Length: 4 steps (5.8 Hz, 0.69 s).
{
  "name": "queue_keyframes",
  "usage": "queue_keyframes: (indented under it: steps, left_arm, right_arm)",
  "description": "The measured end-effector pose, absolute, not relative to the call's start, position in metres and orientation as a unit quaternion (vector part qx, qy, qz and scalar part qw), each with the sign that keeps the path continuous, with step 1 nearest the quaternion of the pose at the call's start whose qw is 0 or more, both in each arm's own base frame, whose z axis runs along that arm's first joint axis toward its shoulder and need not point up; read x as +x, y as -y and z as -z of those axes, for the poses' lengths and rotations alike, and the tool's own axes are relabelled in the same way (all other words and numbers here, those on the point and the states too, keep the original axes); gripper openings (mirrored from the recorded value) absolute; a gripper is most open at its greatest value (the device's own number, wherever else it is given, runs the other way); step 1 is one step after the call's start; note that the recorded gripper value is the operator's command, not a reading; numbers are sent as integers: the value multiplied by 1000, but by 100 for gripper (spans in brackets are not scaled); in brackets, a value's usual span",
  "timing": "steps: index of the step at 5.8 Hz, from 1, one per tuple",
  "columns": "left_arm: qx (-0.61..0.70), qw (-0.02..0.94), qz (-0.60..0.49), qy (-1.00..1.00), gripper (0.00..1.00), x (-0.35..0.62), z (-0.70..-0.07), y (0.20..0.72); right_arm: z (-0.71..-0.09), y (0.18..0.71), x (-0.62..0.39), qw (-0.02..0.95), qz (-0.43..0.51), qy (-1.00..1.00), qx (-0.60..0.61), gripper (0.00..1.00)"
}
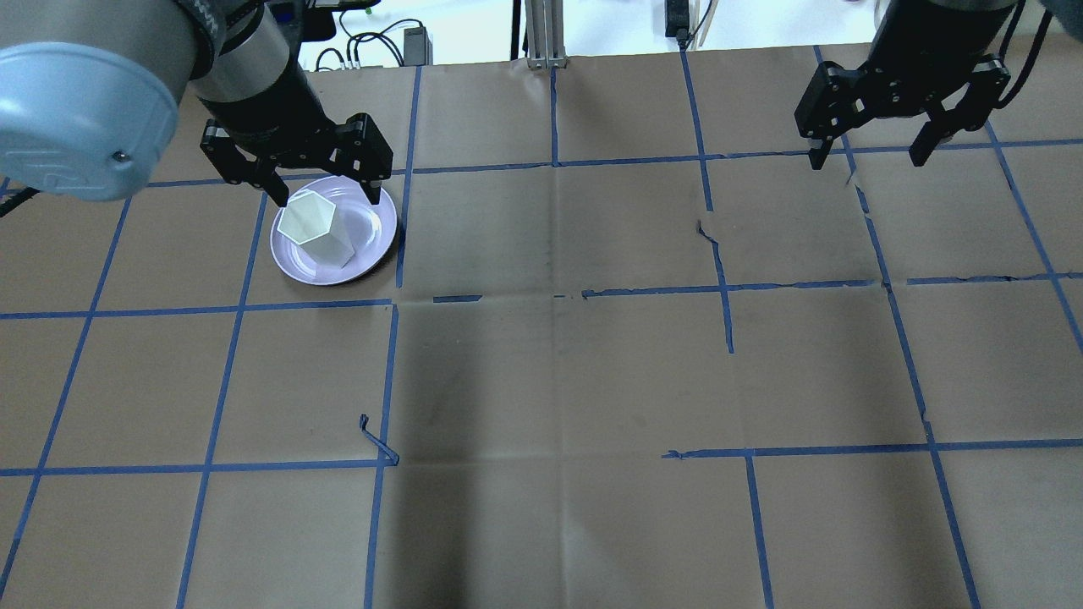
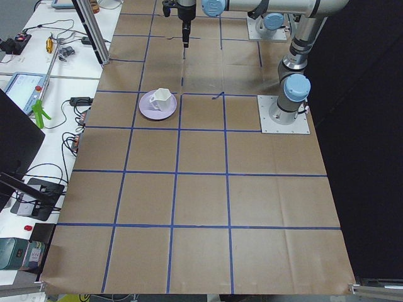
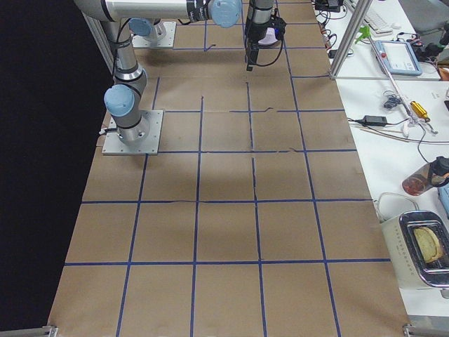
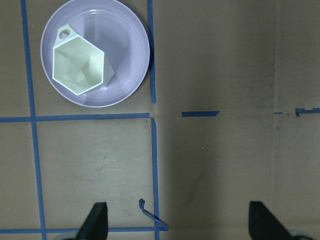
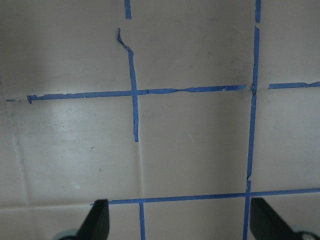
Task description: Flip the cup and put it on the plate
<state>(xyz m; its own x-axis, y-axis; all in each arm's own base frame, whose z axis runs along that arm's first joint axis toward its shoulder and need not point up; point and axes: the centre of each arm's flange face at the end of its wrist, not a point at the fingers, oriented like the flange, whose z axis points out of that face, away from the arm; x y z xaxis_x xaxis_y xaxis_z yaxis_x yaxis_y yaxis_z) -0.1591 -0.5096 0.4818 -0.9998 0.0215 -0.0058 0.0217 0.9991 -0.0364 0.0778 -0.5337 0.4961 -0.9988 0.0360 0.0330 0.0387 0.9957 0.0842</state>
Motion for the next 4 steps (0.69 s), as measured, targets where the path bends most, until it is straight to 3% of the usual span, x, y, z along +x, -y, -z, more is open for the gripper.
queue_keyframes:
  steps: [4]
  left_arm:
    - [5,0,16,-1000,100,-141,-484,514]
  right_arm:
    - [-496,534,78,16,42,999,-19,100]
